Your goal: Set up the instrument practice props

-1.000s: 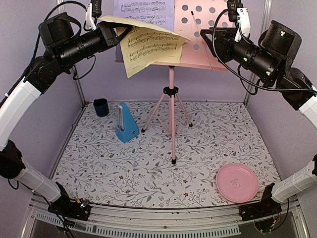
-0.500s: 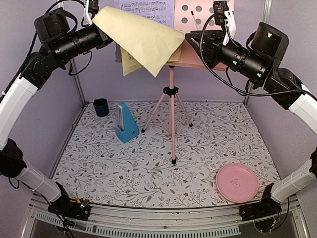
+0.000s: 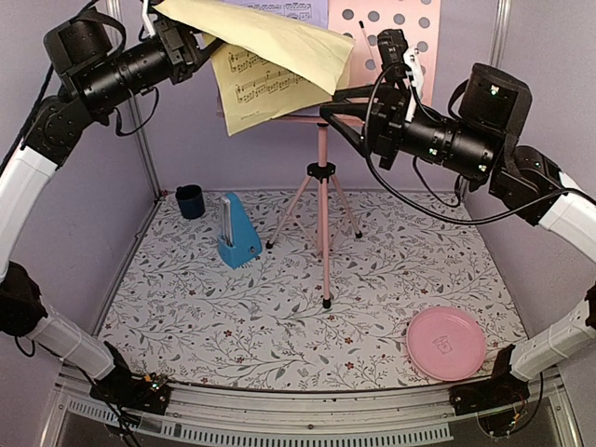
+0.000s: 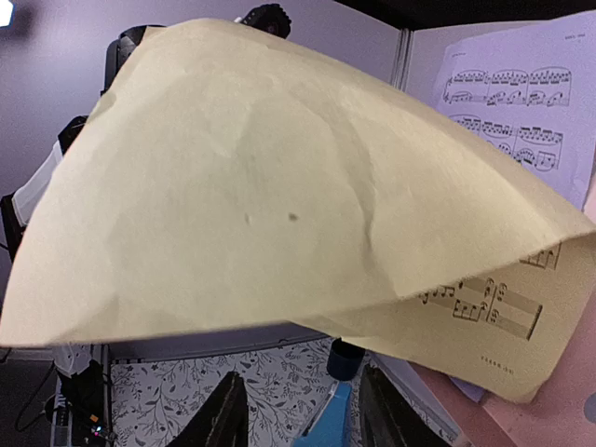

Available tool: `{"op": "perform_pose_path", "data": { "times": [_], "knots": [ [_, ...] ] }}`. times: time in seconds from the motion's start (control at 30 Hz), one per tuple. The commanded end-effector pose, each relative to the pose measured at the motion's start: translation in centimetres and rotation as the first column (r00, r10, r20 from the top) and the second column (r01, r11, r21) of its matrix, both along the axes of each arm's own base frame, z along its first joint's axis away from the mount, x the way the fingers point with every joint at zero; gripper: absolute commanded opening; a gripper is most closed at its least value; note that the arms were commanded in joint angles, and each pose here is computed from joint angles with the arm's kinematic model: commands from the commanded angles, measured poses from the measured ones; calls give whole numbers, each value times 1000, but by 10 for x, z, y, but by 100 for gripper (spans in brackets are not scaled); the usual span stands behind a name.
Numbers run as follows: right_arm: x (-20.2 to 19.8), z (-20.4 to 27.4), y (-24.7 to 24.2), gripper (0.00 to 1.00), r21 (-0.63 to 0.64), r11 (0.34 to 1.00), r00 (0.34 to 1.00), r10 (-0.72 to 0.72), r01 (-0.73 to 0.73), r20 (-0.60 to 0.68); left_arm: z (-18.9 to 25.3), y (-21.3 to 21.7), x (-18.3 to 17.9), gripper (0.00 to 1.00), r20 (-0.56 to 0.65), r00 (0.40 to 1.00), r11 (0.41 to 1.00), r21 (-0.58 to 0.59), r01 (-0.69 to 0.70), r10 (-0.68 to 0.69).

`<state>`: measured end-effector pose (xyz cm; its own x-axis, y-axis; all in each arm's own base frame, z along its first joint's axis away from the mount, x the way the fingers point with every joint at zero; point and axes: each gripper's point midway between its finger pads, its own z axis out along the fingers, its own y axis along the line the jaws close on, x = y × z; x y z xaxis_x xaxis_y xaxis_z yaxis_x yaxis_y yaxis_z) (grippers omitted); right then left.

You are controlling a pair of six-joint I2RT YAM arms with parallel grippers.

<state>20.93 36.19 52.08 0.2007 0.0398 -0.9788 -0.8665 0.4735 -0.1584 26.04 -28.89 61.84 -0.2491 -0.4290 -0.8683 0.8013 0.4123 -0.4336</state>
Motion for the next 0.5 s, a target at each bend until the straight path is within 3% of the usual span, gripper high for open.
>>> {"op": "perform_pose_path", "data": {
  "times": [0.0,0.27,0.47],
  "knots": [
    [-4,65,10,44,154,988,991,9,-29,131,-21,-18,12,0,-55,997,998,29,54,-52],
    [59,136,-20,57,345,916,939,-284,206,194,-28,-22,24,0,-46,999,997,73,14,-11],
    [110,137,-26,64,354,887,911,-374,296,176,-20,-16,29,0,-10,999,996,78,-34,35]
  ]
}}
